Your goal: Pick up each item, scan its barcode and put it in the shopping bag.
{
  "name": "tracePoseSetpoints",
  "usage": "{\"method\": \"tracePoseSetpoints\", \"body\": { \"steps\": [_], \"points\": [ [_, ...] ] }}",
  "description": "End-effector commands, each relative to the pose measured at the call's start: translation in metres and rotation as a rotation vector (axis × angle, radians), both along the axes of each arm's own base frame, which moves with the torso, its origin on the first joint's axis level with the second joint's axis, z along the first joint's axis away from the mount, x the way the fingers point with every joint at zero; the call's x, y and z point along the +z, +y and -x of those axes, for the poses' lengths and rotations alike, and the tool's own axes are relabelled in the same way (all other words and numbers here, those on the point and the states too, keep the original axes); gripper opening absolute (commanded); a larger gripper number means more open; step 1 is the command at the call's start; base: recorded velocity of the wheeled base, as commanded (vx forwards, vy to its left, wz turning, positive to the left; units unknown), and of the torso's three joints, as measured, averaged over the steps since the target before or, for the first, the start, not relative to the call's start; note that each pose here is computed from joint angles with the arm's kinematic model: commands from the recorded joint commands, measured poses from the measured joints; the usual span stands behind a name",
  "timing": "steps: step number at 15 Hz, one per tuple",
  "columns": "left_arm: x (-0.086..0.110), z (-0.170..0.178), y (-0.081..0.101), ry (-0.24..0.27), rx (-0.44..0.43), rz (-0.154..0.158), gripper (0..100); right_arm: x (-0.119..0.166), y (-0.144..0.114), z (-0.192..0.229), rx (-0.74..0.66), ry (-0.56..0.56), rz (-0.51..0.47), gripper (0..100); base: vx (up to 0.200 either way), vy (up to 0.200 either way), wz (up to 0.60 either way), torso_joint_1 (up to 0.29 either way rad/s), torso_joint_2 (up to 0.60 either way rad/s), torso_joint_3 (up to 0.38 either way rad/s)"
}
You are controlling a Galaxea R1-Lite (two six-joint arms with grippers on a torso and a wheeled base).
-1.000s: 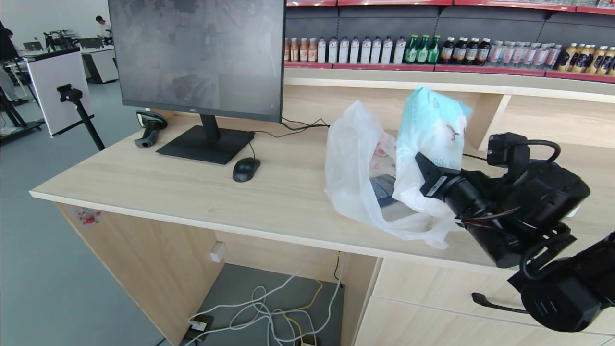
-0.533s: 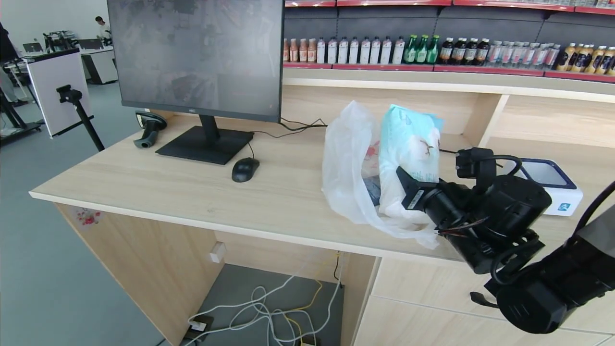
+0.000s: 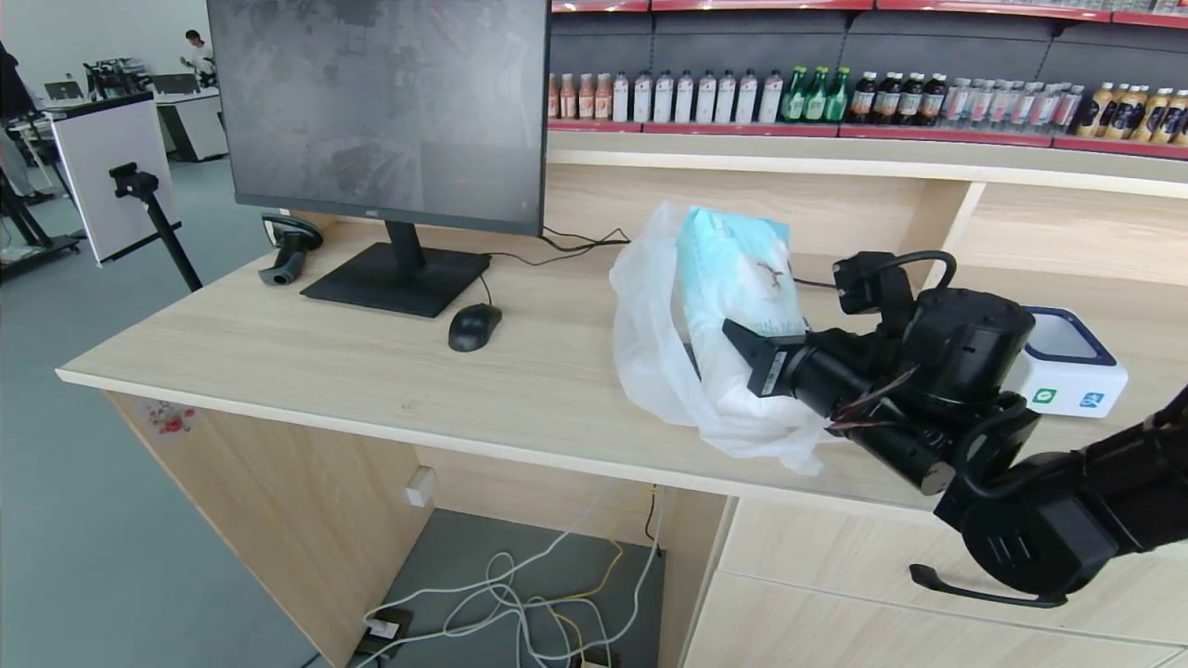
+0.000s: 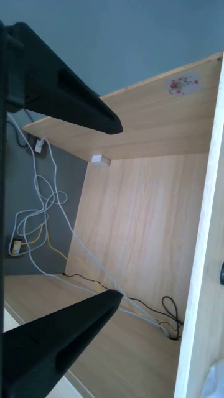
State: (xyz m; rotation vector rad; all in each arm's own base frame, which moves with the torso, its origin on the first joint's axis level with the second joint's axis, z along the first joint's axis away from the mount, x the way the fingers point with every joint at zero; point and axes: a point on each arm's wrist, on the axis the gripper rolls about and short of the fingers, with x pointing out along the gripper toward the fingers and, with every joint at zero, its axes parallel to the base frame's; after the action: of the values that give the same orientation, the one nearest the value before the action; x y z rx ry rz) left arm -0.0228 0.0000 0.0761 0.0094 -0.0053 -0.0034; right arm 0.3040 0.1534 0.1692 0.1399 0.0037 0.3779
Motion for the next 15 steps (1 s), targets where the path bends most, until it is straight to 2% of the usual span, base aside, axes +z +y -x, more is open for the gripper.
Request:
{"method": "tracePoseSetpoints", "body": {
  "steps": [1,3,5,12,15],
  "points": [
    [0.000,0.000,0.000,-0.001,0.000,0.000,100,0.035,-0.006,0.012,0.038,-0.029,-0.028,0,0.000,0.000,0.00,0.000,0.00,0.000],
    [0.000,0.000,0.000,-0.001,0.000,0.000,100,0.039,-0.003,0.009,0.070,0.018,-0.027,0,0.000,0.000,0.00,0.000,0.00,0.000],
    [0.000,0.000,0.000,-0.001,0.000,0.000,100,0.041,0.001,0.005,0.107,0.017,-0.027,0,0.000,0.000,0.00,0.000,0.00,0.000],
    [0.000,0.000,0.000,-0.001,0.000,0.000,100,0.004,-0.007,0.015,0.091,0.123,0.021,0,0.000,0.000,0.00,0.000,0.00,0.000],
    [0.000,0.000,0.000,-0.002,0.000,0.000,100,-0.001,-0.001,0.014,0.107,0.112,0.019,0,0.000,0.000,0.00,0.000,0.00,0.000]
  ]
}}
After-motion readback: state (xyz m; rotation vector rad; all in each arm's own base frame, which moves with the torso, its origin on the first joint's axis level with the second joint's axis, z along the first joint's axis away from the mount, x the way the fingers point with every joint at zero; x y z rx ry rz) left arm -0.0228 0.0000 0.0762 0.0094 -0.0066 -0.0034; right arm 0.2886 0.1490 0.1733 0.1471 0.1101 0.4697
